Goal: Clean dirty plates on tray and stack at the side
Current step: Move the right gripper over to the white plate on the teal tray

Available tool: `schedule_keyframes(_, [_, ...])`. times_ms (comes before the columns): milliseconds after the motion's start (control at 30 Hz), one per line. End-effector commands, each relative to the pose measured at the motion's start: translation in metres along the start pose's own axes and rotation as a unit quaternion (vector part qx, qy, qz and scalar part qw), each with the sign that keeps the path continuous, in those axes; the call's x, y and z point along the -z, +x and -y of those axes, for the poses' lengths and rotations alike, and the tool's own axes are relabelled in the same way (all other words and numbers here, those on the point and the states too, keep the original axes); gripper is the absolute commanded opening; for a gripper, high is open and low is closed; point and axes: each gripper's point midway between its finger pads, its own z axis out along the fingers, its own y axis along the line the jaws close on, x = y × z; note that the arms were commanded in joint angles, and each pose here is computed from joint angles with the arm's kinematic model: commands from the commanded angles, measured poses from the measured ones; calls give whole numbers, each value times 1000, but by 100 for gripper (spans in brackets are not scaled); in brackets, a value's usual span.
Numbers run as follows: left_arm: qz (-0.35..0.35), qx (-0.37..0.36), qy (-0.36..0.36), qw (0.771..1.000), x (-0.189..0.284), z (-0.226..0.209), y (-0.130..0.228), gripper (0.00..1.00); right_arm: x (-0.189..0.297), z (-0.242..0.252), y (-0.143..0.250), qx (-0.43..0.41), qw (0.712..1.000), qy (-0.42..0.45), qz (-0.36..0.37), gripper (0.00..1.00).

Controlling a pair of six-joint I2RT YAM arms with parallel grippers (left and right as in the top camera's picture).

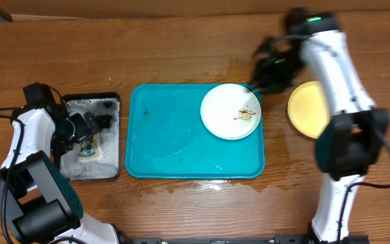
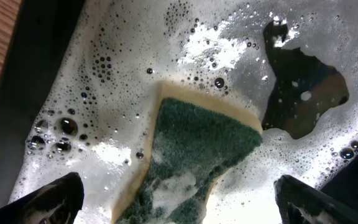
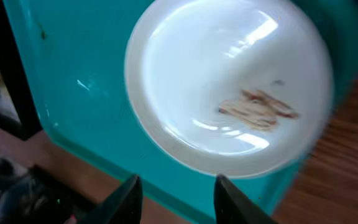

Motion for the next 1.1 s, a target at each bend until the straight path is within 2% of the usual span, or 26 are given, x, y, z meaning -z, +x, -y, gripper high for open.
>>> schedule_keyframes(0, [15,-13,6,1000,9,4,-5,100,-33,-25,10,-1,995,102,7,38])
schedule_keyframes(133, [15,-13,6,1000,9,4,-5,100,-73,-47,7,51,984,167,43,22])
schedule_keyframes(367, [14,-13,6,1000,9,4,-5,100,-107,-59,-6,131,950,259,116,18])
schedule_keyframes(533, [15,-13,6,1000,9,4,-5,100,-120,-56,-6,137,948,260,123,15])
schedule_keyframes(733, [15,-13,6,1000,9,4,-5,100,-131,-46,-4,131,950,256,120,16])
schedule_keyframes(833, [15,-13,6,1000,9,4,-5,100,-144,-51,10,122,964,218,92,14])
schedule_keyframes(900, [14,-13,6,1000,9,4,-5,100,-149,-49,20,63,973,207,83,4])
schedule_keyframes(1067, [15,-13,6,1000,9,4,-5,100,-161,-79,32,-27,992,110,59,4])
